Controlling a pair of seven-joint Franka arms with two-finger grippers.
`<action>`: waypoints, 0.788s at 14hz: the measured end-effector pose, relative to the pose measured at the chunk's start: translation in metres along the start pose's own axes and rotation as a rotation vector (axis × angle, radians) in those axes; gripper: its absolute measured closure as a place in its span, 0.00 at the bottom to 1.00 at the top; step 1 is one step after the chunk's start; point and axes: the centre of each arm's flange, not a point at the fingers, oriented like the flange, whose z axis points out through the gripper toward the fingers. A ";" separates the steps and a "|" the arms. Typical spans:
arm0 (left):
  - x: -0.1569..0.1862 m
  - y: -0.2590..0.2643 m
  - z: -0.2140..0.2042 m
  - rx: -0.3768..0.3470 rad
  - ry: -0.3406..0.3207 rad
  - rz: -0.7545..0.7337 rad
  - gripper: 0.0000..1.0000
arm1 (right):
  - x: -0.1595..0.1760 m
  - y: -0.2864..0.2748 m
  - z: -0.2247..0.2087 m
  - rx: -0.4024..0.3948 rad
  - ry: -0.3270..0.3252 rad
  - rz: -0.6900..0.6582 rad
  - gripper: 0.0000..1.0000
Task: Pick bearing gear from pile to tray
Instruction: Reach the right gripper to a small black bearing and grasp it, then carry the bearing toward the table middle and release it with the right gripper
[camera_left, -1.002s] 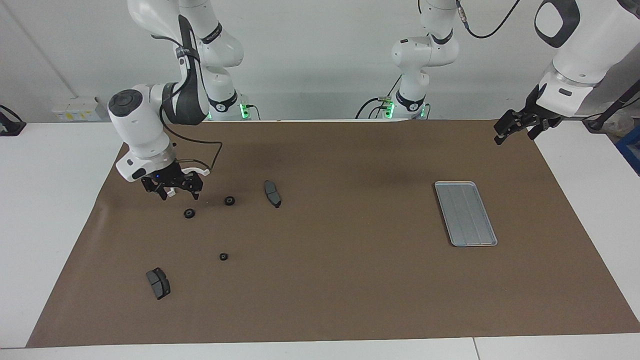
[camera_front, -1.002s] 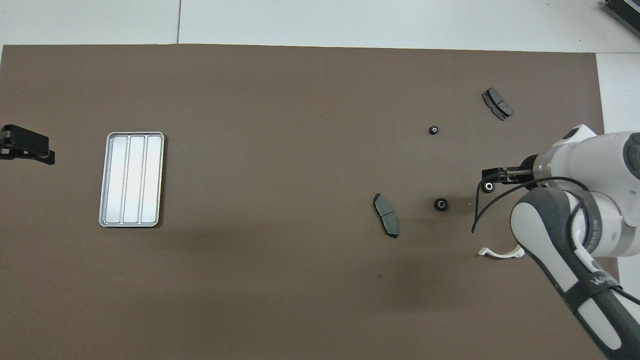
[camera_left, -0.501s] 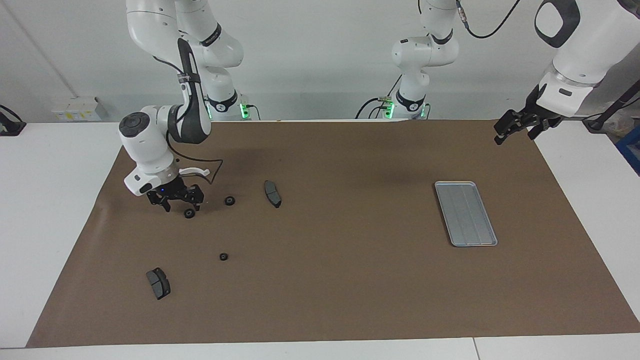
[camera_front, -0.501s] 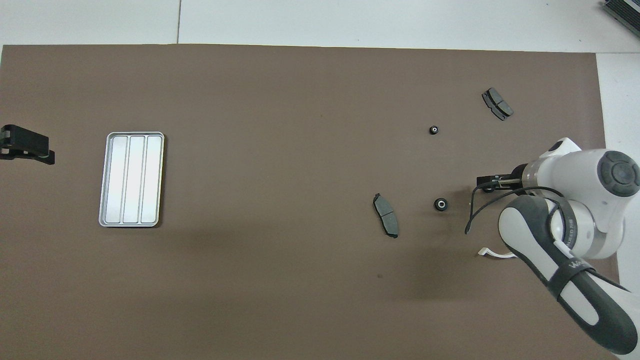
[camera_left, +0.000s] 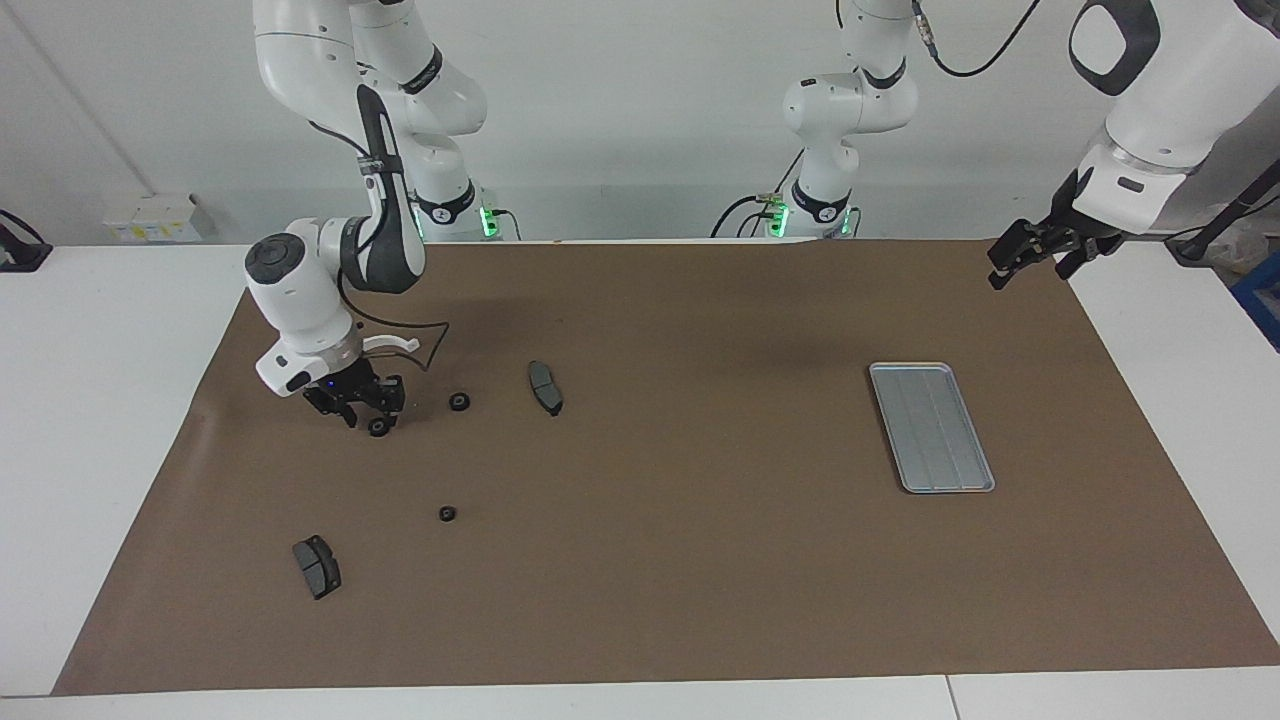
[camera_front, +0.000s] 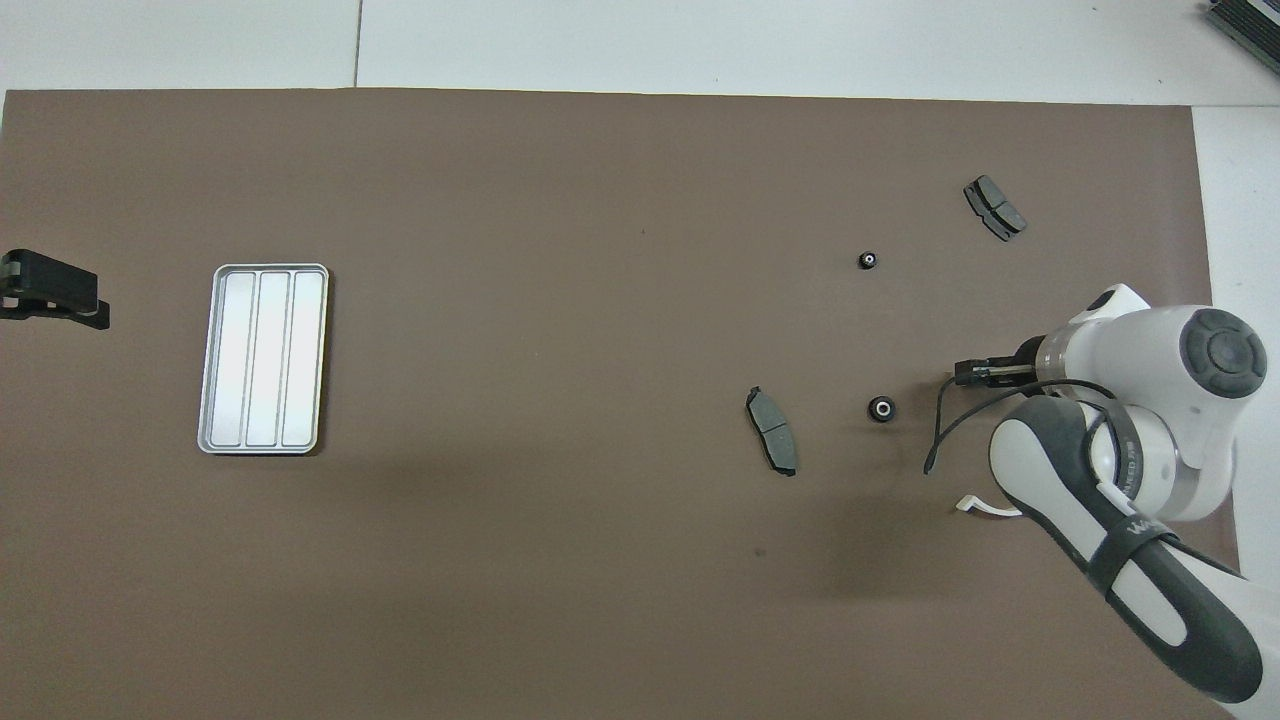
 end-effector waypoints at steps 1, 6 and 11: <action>0.000 0.000 0.000 0.000 0.000 0.000 0.00 | -0.001 0.000 0.001 -0.001 0.007 0.000 0.35; 0.000 0.000 0.000 0.000 0.000 0.000 0.00 | -0.002 0.000 0.003 -0.002 0.021 0.000 0.51; 0.000 0.000 0.000 0.000 0.000 0.000 0.00 | 0.001 -0.006 -0.001 -0.001 0.038 -0.011 0.66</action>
